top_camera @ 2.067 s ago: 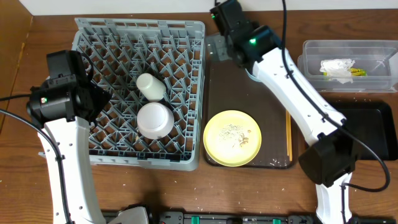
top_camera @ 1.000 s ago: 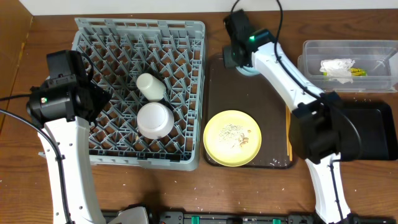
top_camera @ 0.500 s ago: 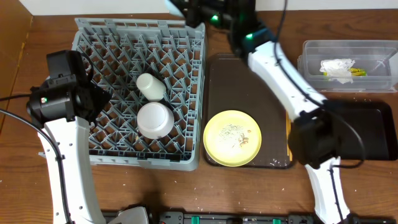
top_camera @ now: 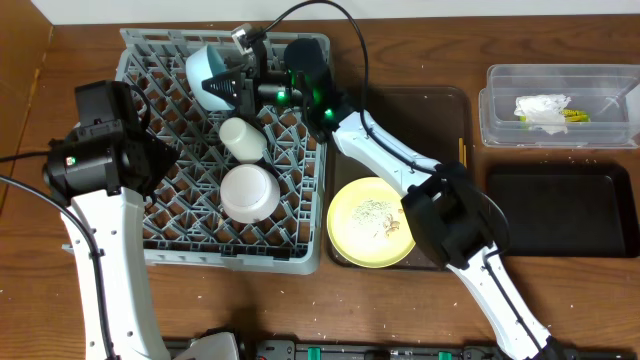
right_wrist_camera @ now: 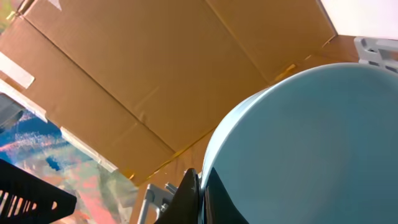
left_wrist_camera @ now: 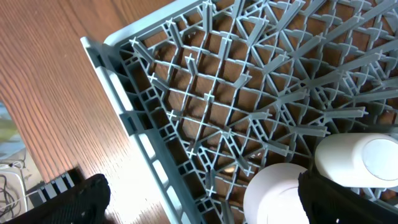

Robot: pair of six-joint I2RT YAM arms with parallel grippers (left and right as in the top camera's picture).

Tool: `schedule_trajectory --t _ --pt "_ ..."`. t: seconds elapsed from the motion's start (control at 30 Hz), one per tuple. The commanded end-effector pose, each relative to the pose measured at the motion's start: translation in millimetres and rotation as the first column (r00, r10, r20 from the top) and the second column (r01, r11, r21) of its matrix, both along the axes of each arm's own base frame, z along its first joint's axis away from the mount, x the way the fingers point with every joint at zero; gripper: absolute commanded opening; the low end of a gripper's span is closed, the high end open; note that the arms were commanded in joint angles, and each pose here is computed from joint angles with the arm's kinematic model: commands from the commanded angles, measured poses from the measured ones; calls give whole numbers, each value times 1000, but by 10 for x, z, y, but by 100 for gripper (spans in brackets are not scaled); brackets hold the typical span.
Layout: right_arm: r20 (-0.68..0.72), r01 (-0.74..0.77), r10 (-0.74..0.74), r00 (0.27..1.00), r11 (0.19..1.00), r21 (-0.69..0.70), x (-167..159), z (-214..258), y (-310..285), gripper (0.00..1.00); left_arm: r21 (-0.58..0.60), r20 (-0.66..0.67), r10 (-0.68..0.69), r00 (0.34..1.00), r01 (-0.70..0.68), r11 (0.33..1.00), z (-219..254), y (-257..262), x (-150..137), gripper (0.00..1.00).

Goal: Sort waste into correct bins and load items into the dishwasher
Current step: 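Lift the light-blue bowl and carry it over the dish rack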

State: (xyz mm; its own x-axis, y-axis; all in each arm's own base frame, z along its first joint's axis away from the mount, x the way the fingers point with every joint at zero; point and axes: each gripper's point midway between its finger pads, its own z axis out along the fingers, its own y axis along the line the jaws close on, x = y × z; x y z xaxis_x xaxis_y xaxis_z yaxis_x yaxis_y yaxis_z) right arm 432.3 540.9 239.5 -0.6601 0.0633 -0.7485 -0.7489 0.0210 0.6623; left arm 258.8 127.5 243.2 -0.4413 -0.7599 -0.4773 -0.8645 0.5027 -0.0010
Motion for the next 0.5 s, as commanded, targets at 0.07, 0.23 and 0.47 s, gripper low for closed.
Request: schedule_trajectory --t 0.07,0.23,0.47 --pt "-18 -23 23 1000 1000 -4 31 -107 -34 1 3 20 17 1000 -17 1000 59 20 3 98" --pt "-77 -18 16 997 999 -27 120 -387 -60 1 3 20 17 1000 -17 1000 59 20 3 98" --pt "-138 28 -31 990 999 -26 368 -584 -224 1 3 20 17 1000 -17 1000 59 20 3 98"
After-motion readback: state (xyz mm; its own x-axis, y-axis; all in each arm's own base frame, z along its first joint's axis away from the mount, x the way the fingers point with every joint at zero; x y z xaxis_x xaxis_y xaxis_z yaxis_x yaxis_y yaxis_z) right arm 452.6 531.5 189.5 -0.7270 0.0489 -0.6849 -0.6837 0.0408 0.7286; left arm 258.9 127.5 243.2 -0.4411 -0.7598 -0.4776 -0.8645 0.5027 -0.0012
